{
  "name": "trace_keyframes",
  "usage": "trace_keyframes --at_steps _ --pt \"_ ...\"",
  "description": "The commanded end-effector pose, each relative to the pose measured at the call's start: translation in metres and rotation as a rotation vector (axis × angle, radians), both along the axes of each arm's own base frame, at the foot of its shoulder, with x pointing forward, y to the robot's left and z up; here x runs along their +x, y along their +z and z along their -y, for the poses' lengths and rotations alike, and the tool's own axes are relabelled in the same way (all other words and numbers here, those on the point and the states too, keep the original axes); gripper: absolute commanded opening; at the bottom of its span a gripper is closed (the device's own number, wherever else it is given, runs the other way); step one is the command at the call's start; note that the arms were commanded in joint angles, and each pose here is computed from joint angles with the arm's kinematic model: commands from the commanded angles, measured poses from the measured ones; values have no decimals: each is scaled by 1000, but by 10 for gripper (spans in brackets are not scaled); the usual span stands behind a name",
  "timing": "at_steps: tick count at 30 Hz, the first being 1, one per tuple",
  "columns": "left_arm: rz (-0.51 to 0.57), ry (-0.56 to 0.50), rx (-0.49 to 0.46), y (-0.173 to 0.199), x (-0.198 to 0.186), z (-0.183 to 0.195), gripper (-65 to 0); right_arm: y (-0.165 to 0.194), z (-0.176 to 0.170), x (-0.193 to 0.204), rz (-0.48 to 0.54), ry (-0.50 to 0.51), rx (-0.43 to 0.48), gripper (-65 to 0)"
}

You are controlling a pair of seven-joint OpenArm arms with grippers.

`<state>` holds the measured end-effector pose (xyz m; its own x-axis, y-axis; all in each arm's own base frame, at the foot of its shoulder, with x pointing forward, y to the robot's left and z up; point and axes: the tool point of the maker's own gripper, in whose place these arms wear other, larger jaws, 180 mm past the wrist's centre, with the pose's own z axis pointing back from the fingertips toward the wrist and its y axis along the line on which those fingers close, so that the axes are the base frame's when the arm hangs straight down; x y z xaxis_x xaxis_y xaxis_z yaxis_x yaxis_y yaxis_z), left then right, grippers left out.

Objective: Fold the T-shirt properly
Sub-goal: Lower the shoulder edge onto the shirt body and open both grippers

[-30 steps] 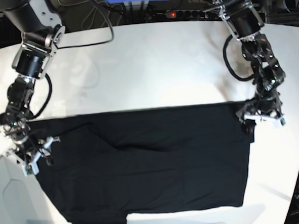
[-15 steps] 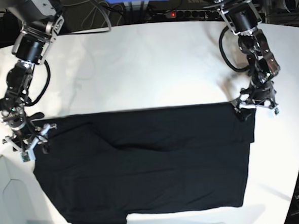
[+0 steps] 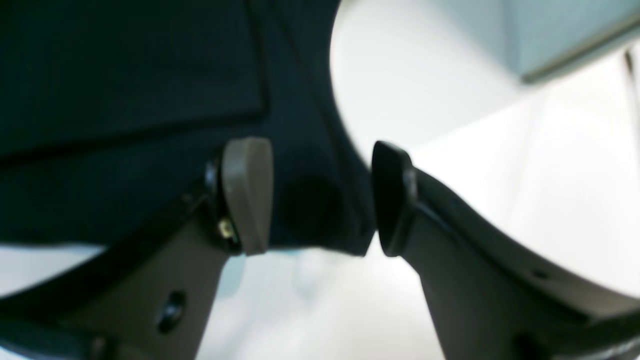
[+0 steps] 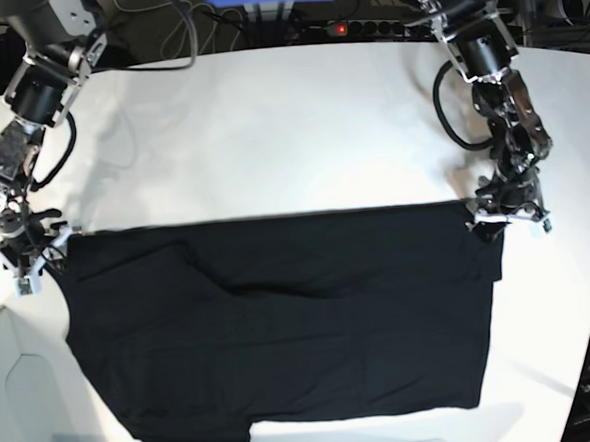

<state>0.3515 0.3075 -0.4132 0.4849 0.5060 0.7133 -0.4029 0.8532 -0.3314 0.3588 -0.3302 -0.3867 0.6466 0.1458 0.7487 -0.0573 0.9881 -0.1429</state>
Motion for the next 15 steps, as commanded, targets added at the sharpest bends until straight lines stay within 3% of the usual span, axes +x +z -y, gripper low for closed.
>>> trace_keyframes --at_steps 1,5,11,14,15 --pt "-33 -12 -22 -4 -1 5 -409 17 16 7 49 -16 -12 -322" --pt "-32 -12 -22 -4 -1 5 -517 2 21 1 15 -42 23 -322" --pt "-33 -11 -23 -4 -1 5 -537 -10 28 -8 -27 -50 29 -323" --pt "-40 -13 -15 -5 -2 4 -649 -19 28 -13 -49 -55 42 -329" --pt "-41 -15 -15 -5 -2 5 -650 -20 27 -14 -51 -54 45 -341"
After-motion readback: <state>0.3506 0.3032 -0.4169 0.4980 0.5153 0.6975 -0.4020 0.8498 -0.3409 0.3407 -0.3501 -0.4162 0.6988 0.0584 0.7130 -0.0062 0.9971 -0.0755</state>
